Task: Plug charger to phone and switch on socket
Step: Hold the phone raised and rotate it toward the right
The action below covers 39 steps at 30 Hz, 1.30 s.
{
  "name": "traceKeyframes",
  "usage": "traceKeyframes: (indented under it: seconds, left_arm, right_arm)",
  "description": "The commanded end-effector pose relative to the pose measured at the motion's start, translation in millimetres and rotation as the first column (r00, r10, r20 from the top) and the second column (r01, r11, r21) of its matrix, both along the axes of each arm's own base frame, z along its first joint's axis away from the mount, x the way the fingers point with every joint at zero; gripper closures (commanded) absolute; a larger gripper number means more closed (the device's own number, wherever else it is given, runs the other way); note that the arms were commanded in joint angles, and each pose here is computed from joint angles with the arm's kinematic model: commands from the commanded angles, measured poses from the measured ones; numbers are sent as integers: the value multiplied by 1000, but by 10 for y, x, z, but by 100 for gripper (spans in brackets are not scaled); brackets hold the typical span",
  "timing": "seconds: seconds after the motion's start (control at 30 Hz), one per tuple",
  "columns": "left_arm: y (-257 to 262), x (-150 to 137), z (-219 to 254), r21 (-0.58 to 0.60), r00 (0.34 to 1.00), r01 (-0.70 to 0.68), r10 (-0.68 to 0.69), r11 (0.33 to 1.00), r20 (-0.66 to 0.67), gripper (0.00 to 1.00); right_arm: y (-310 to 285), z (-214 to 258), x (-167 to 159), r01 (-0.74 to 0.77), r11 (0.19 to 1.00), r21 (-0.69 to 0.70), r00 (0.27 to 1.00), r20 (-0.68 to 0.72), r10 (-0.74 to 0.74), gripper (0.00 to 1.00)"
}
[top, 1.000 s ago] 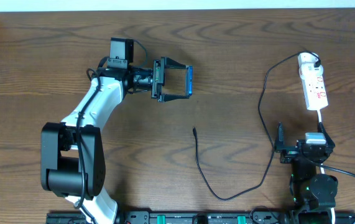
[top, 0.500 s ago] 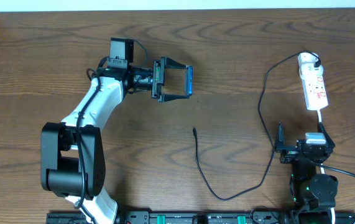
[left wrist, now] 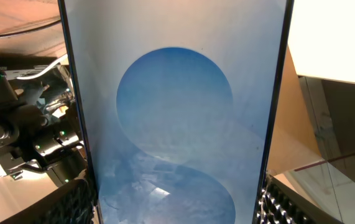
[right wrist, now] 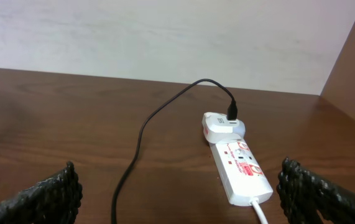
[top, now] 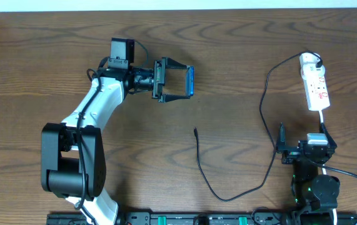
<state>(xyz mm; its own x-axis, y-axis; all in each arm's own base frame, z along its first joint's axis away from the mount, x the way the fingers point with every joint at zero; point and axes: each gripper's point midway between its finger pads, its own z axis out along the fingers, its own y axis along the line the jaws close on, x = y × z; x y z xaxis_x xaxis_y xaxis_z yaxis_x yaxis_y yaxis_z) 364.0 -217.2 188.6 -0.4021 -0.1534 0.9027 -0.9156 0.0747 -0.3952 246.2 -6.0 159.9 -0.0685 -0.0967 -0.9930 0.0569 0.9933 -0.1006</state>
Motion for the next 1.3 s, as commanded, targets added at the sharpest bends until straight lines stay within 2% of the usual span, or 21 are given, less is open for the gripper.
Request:
traceKeyframes:
  seconds: [0.0,0.2,0.57,0.7,0.73,0.93,1.27]
  left_arm:
    - [-3,-37,174,-30,998,22,-20,999,57,92]
    - [-2,-34,170,-27,998,20,-18,999,58,93]
    - [54,152,-58,108,993,-85,75,990,92,92]
    - [126,290,-211,204,978,-156,122,966,168,92]
    - [168,384,-263,245,962,-194,135,950,238,92]
    - [217,589,-236,269,897,-254,122,929,425,93]
    - [420,903,-325,360,825,-415,178,836,537,93]
  right_arm:
    - [-4,-3,-3,3,1000,-13,1000,0,-3,1]
    - [-4,-3,-3,3,1000,-13,1000,0,-3,1]
    - [-4,-3,-3,3,1000,-13,1000,0,-3,1]
    - [-4,-3,-3,3,1000,-13,1000,0,-3,1]
    - [-4,-3,-3,3,1000,-13,1000,0,-3,1]
    - [-4,-3,-3,3,1000,-14,1000,0,-3,1]
    - [-4,-3,-3,3,1000,-13,1000,0,-3,1]
